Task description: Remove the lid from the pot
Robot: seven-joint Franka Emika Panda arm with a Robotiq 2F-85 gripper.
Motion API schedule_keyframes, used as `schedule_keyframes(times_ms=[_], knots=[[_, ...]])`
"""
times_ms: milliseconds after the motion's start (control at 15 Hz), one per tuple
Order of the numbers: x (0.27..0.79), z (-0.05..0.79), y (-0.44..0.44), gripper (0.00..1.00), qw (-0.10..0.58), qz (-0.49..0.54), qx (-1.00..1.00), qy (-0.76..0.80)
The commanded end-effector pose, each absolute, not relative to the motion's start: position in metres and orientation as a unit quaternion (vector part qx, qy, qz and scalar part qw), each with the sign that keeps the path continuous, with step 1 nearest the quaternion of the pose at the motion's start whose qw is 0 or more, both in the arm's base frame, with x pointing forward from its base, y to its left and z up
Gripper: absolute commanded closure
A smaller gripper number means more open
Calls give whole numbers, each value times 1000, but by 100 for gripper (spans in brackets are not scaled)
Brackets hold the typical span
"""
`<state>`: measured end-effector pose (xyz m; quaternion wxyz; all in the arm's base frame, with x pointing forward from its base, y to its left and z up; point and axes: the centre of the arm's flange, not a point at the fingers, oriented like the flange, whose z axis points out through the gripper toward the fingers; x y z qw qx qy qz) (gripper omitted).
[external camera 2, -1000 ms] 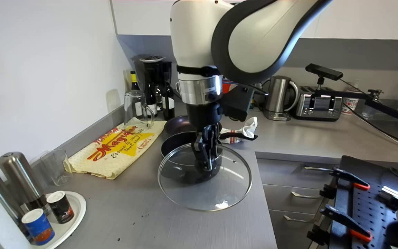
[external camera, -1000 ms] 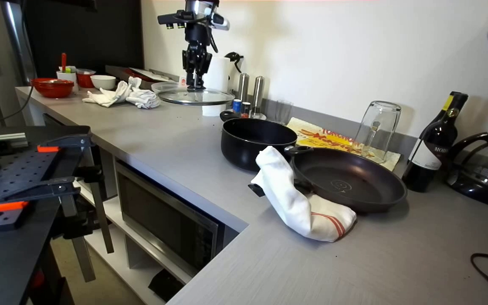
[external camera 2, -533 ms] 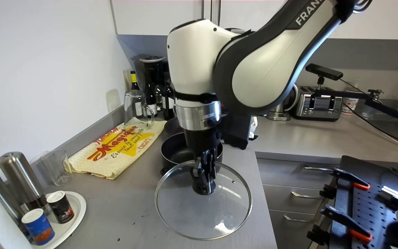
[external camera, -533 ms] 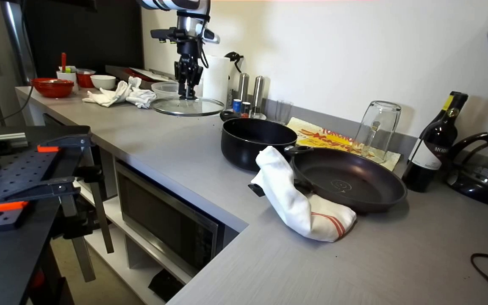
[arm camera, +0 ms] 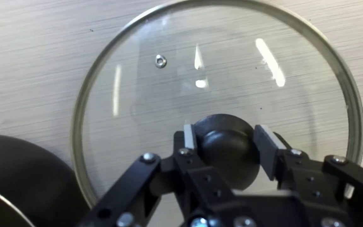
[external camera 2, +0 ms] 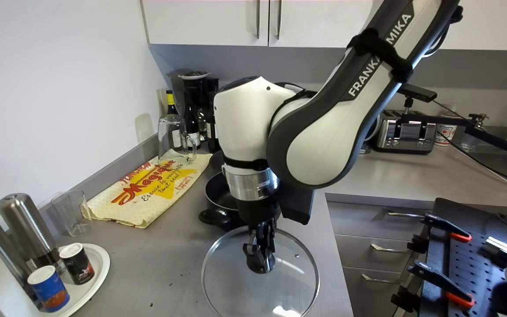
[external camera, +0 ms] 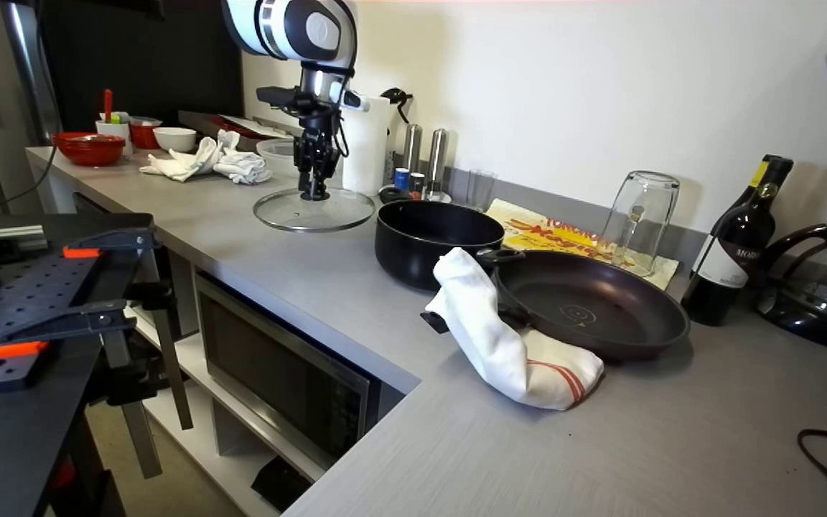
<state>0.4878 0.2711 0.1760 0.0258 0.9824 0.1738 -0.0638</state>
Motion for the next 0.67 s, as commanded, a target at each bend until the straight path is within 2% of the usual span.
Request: schedule_keyframes(times_ms=[0, 600], knots=[[488, 176, 279, 76, 25, -55, 983, 175], [489, 161, 288, 76, 15, -43, 982, 183]])
